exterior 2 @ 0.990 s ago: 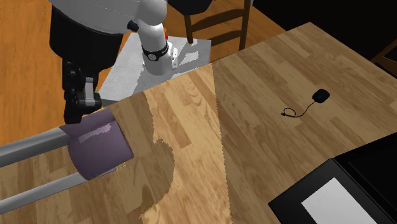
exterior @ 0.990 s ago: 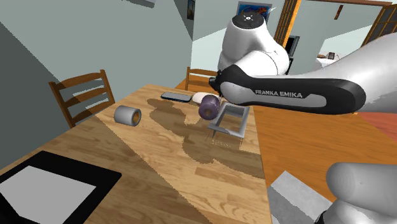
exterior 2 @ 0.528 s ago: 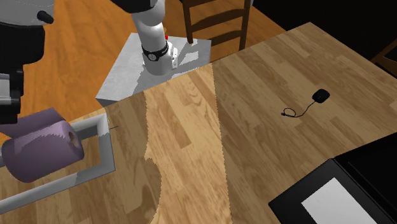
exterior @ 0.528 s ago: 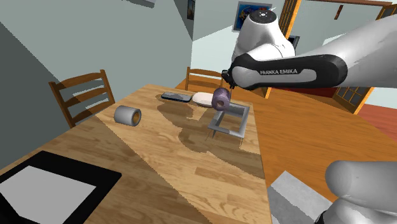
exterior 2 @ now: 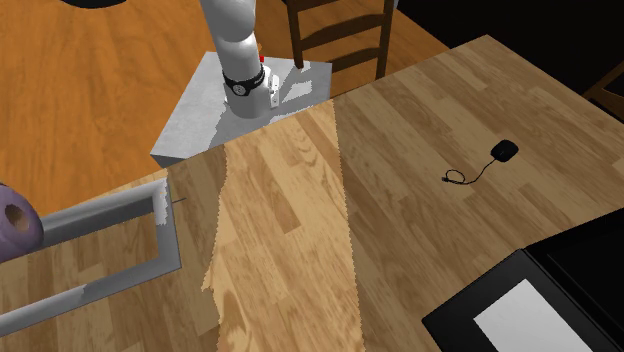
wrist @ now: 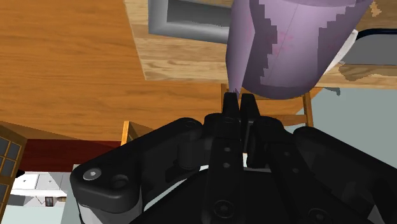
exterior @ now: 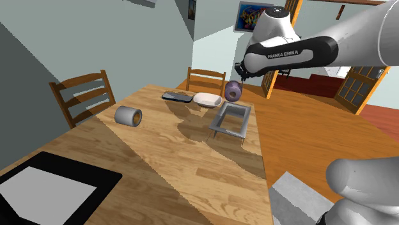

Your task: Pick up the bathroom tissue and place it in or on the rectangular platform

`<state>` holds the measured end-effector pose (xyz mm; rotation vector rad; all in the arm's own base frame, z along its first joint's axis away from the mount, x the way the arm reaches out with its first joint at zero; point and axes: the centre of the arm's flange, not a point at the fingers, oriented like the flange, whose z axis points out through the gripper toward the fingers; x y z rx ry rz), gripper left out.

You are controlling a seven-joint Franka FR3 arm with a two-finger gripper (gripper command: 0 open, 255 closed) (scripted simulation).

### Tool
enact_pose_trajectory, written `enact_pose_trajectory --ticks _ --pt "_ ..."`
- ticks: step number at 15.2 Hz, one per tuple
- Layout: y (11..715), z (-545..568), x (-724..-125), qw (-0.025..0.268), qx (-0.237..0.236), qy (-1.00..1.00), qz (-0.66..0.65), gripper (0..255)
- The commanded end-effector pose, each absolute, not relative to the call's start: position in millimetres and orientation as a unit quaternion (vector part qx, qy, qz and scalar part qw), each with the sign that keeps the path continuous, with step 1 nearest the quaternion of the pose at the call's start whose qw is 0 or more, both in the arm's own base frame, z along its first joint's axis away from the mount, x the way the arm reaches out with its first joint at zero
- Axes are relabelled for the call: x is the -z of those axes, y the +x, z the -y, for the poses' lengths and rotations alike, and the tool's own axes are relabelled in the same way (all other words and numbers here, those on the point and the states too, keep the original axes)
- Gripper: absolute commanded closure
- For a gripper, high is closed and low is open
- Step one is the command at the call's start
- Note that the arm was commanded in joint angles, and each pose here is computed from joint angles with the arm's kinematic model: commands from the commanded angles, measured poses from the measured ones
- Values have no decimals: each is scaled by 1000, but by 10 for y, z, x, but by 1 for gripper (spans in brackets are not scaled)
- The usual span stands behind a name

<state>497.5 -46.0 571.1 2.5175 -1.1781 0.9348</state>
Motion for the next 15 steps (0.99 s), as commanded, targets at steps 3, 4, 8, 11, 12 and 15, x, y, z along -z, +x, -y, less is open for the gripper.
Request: enact_pose_trajectory --ticks 3,4,8,11,12,15 --pt "5028 609 -5576 104 -318 854 399 255" --pt "5028 609 -5523 104 -318 854 399 255" --pt "5028 609 -5312 104 -318 854 399 255" --pt "5028 609 -5154 104 -318 854 399 255" --pt "5028 609 -5101 104 -318 854 399 255" --pt "5028 609 -4943 104 -318 854 399 255"
